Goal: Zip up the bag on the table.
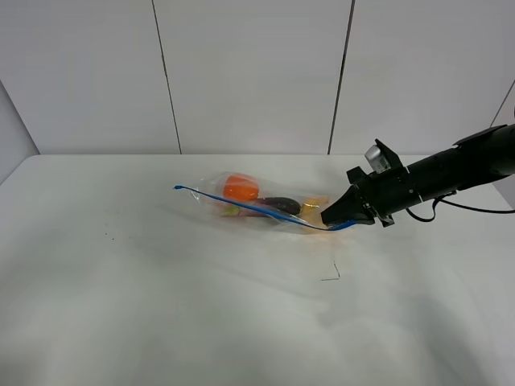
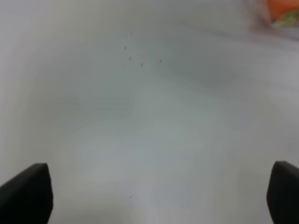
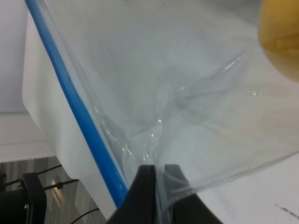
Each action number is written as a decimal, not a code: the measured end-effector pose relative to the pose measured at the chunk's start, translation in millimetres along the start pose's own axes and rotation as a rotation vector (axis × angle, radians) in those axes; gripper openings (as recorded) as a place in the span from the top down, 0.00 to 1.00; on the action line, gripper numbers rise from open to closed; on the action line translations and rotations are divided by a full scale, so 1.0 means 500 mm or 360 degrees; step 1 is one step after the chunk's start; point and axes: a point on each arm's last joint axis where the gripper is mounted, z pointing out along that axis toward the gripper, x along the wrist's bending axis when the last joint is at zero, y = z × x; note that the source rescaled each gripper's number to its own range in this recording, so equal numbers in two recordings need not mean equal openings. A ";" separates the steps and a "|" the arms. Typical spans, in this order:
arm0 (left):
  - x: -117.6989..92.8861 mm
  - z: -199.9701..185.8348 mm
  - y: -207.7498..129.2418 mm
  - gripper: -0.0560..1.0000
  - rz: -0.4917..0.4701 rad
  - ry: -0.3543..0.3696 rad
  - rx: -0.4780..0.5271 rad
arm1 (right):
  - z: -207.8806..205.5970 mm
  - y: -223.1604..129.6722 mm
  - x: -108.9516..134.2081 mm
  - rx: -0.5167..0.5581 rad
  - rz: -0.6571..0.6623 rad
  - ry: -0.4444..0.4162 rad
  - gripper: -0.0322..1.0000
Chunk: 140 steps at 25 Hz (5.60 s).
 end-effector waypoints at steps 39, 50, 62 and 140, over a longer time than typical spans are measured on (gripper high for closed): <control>-0.004 0.001 -0.051 0.01 -0.0002 0.0021 -0.0044 | 0.000 0.001 0.000 -0.0006 -0.0009 0.0003 0.91; -0.004 0.001 -0.051 0.01 -0.0002 0.0021 -0.0044 | 0.000 0.005 -0.004 -0.0041 -0.0013 -0.0033 0.01; -0.004 0.001 -0.051 0.00 -0.0002 0.0021 -0.0044 | -0.009 0.019 -0.006 -0.0029 -0.0091 -0.0151 0.00; -0.004 0.001 -0.051 0.00 -0.0002 0.0022 -0.0044 | -0.342 -0.665 0.295 -0.1478 -0.0806 -0.1511 0.00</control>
